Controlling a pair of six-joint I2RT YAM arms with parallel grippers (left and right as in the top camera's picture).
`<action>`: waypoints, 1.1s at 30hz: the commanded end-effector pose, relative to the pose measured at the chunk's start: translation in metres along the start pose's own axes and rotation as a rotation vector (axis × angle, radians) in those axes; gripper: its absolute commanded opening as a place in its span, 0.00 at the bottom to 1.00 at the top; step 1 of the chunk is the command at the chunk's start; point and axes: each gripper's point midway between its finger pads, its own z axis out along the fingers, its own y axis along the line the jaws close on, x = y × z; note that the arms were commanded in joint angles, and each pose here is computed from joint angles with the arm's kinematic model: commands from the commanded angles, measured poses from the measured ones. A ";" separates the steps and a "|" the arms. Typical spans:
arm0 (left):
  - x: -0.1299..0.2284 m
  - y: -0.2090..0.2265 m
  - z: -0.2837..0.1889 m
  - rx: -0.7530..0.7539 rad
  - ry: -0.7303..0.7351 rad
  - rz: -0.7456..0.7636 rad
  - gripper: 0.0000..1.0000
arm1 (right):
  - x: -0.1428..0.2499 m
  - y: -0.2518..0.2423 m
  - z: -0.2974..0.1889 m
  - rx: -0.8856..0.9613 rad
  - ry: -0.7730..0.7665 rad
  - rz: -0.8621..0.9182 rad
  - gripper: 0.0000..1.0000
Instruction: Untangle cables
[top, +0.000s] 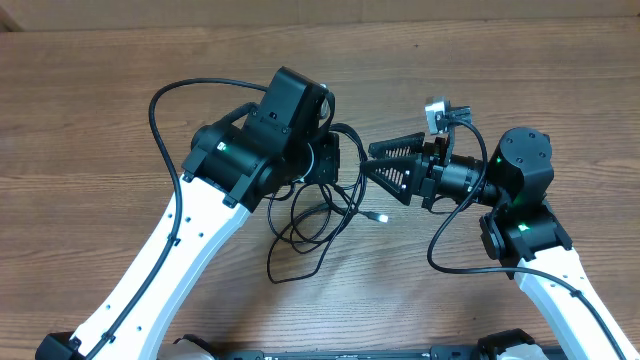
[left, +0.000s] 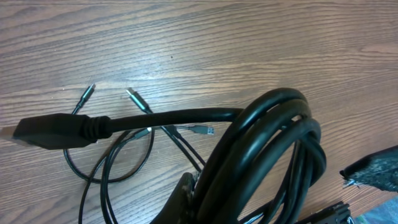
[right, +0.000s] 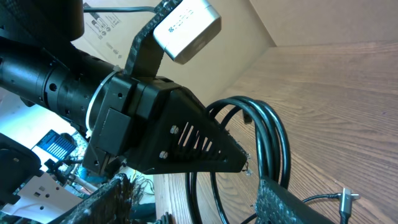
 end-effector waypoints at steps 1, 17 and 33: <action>0.000 -0.009 0.001 0.023 0.003 0.036 0.04 | -0.002 0.003 -0.001 -0.007 0.000 -0.015 0.62; 0.007 -0.021 0.002 0.027 0.003 0.054 0.04 | 0.000 -0.002 -0.001 0.016 0.002 -0.025 0.65; 0.009 -0.018 0.002 0.010 0.010 0.052 0.04 | -0.002 -0.007 -0.001 0.048 -0.013 -0.064 0.66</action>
